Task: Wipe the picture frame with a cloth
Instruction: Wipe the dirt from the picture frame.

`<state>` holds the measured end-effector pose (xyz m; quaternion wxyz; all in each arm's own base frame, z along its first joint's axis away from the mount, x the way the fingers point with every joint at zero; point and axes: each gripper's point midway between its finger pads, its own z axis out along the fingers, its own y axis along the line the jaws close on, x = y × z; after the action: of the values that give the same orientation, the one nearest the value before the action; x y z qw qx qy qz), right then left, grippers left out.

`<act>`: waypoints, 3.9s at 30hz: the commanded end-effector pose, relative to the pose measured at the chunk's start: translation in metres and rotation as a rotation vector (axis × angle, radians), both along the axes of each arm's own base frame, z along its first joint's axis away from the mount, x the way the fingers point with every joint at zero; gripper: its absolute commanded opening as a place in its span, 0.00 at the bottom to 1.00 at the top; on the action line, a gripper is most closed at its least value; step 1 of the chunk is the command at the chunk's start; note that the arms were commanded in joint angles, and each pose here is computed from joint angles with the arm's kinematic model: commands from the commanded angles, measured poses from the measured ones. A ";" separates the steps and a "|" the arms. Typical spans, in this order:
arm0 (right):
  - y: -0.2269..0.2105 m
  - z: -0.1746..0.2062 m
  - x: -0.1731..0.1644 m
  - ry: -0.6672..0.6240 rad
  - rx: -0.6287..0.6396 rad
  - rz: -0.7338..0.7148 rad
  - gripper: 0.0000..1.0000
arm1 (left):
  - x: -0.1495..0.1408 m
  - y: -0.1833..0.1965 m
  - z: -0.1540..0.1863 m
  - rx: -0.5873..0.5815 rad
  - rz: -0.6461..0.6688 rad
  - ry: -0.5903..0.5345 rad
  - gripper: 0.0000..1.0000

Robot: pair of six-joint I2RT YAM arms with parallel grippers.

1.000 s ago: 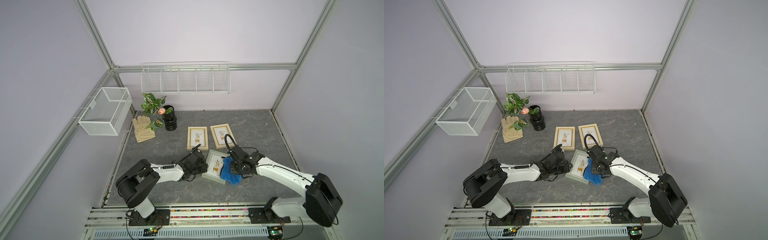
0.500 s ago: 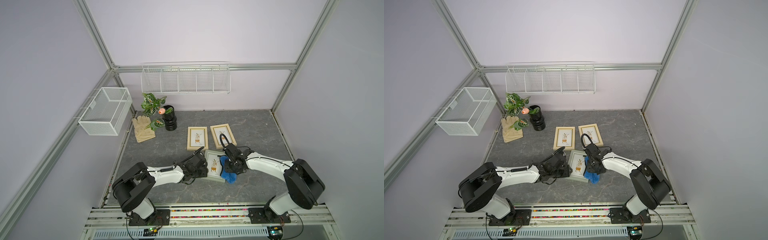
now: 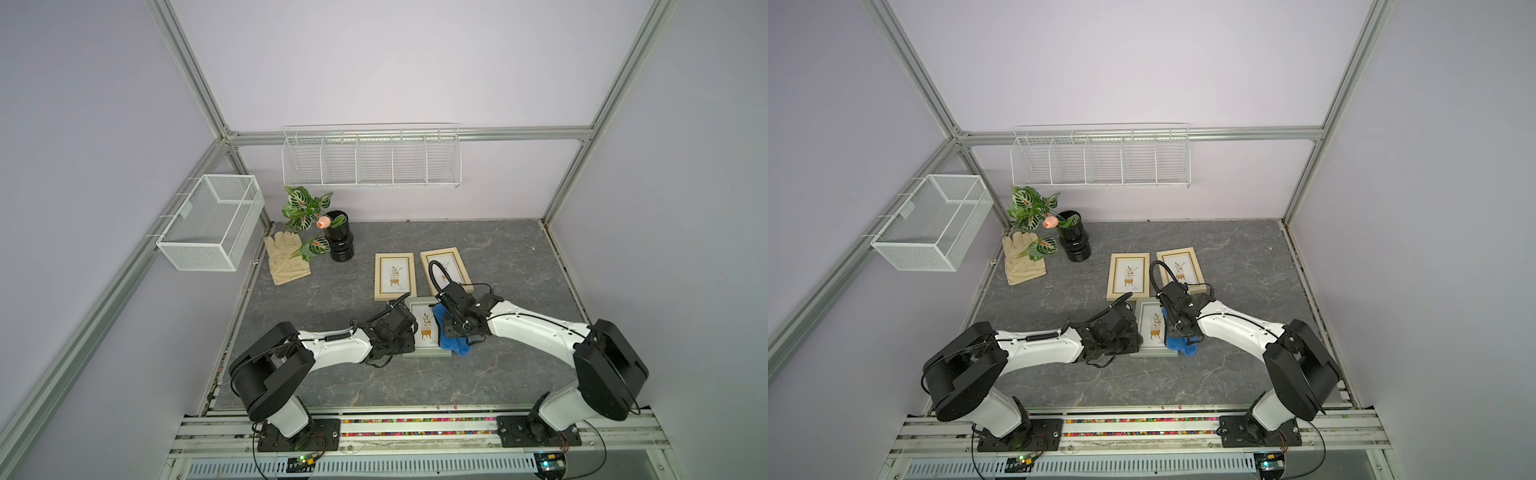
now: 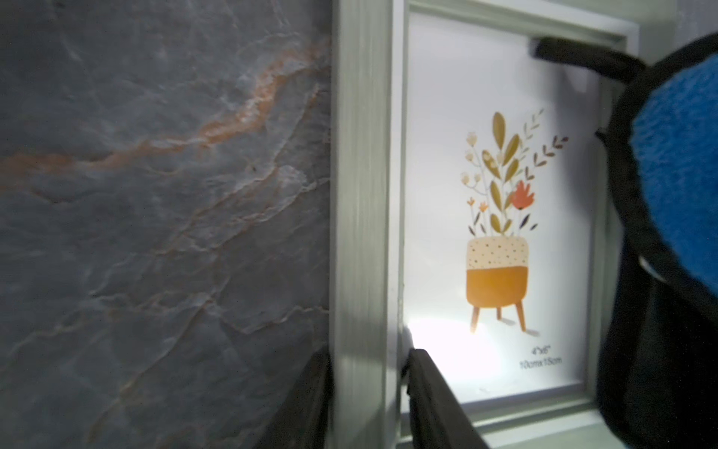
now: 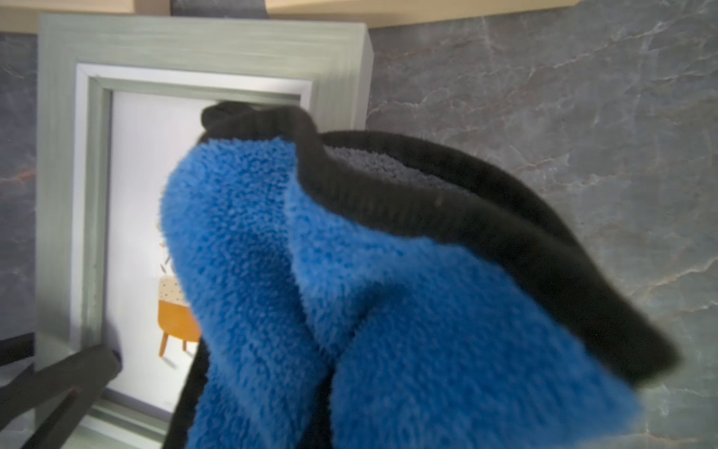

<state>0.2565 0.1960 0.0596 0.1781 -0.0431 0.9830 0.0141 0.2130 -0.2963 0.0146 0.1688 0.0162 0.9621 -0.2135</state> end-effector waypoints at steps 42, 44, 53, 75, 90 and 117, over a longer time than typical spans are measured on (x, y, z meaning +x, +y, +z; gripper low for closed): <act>0.057 0.019 -0.017 0.014 0.318 0.026 0.07 | -0.098 0.124 -0.106 0.493 0.053 0.402 0.32; 0.059 0.003 -0.020 0.051 0.300 0.018 0.07 | -0.099 0.124 -0.107 0.492 0.053 0.402 0.32; -0.033 -0.016 -0.035 0.067 0.069 -0.114 0.07 | -0.100 0.126 -0.109 0.490 0.057 0.405 0.32; -0.023 -0.004 -0.028 0.078 0.062 -0.014 0.07 | -0.103 0.124 -0.114 0.495 0.025 0.427 0.33; 0.028 -0.001 -0.020 0.085 0.154 0.040 0.07 | -0.104 0.124 -0.117 0.501 0.026 0.433 0.33; -0.048 -0.002 -0.024 0.060 0.034 -0.068 0.07 | -0.106 0.128 -0.118 0.515 0.018 0.438 0.33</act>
<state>0.2392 0.1780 0.0488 0.1356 -0.0076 0.9882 0.0709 0.2270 -0.3264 0.0134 0.1933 0.0037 0.9435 -0.2693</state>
